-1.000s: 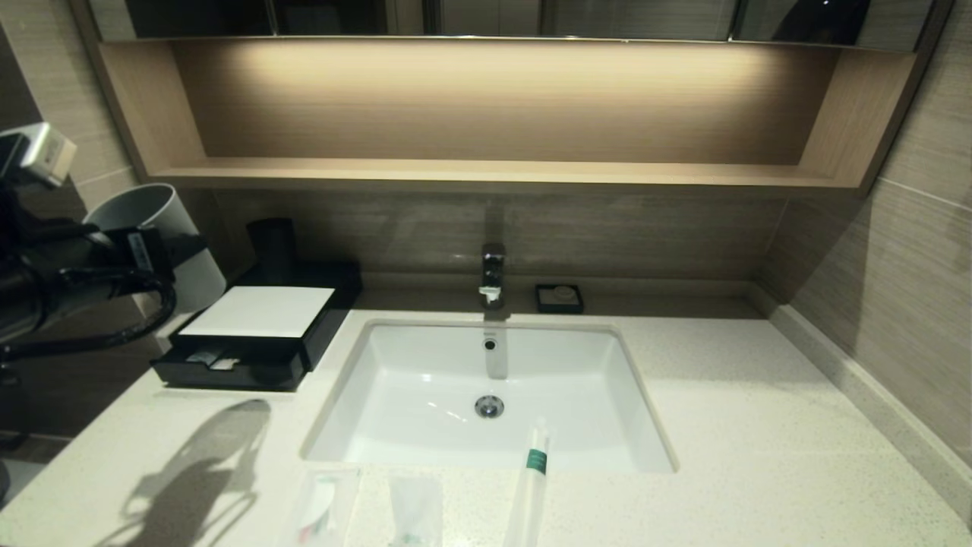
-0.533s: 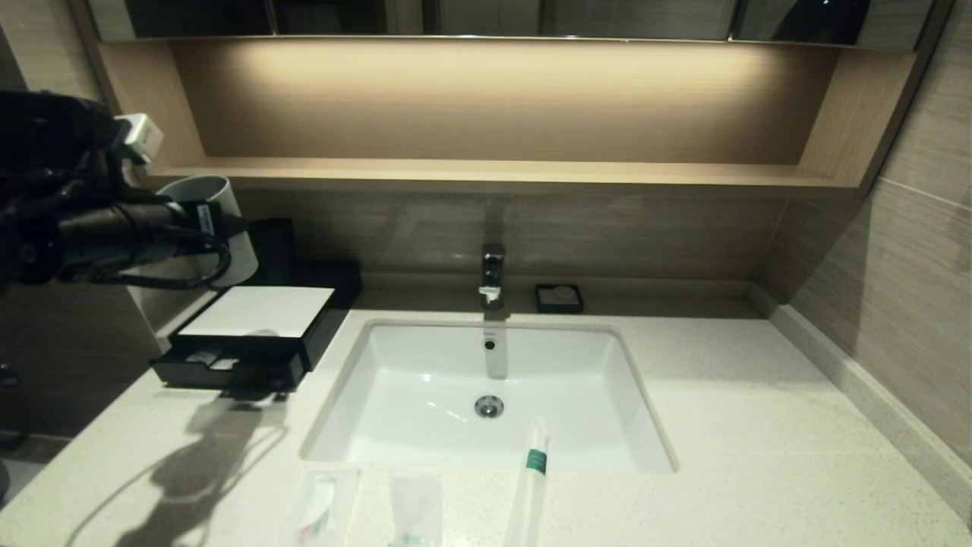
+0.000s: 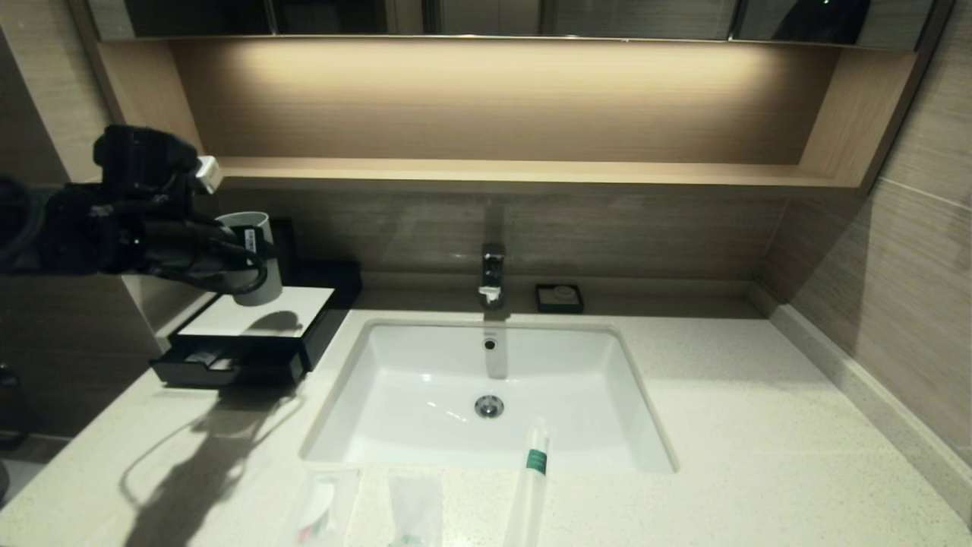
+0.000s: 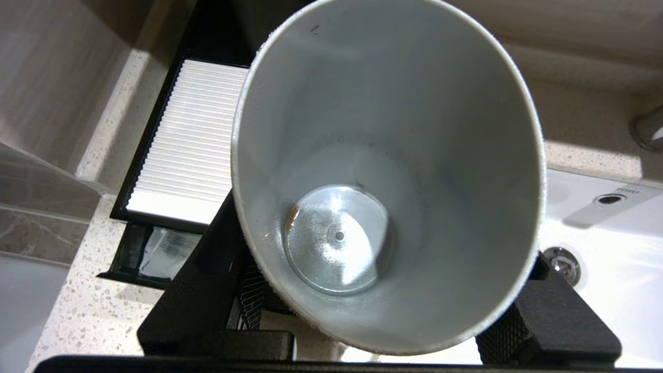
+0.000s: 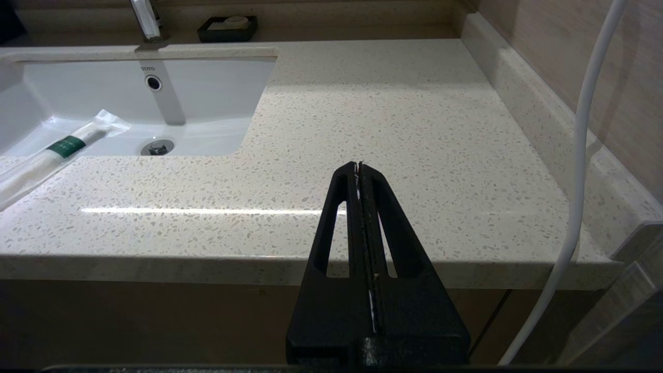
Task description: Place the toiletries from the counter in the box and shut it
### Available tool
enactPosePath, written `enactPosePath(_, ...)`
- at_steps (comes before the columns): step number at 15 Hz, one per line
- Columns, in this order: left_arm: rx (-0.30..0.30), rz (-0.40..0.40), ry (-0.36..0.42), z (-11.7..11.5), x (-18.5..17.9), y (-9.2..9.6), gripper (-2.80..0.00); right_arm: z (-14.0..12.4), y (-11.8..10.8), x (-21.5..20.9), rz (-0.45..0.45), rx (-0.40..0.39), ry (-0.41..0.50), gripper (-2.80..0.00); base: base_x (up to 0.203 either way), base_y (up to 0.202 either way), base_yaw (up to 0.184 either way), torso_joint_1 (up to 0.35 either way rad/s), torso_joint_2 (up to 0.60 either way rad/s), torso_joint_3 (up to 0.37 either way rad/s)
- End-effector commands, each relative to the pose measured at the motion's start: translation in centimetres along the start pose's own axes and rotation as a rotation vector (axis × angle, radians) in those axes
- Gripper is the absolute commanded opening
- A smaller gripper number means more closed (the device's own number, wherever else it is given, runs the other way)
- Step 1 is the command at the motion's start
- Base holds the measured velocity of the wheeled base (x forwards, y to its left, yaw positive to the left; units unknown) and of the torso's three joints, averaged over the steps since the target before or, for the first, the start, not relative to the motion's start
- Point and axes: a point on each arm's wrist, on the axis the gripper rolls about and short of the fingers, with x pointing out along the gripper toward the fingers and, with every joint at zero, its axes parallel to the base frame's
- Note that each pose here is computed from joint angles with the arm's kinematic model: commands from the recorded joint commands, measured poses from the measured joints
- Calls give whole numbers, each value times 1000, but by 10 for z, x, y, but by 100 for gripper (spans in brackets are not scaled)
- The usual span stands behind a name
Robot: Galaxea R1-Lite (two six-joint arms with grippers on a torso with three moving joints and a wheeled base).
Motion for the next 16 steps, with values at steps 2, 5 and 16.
enactPosePath(2,-1,6,40,-8,22,0,-280,0,0,0,0,0,0,-280,0,0,0,0,0,0)
enactPosePath(5,-1,7,54,-9,40,0,-280,0,0,0,0,0,0,-280,0,0,0,0,0,0)
enactPosePath(16,-15,14,79,-18,80,0,-280,0,0,0,0,0,0,-280,0,0,0,0,0,0)
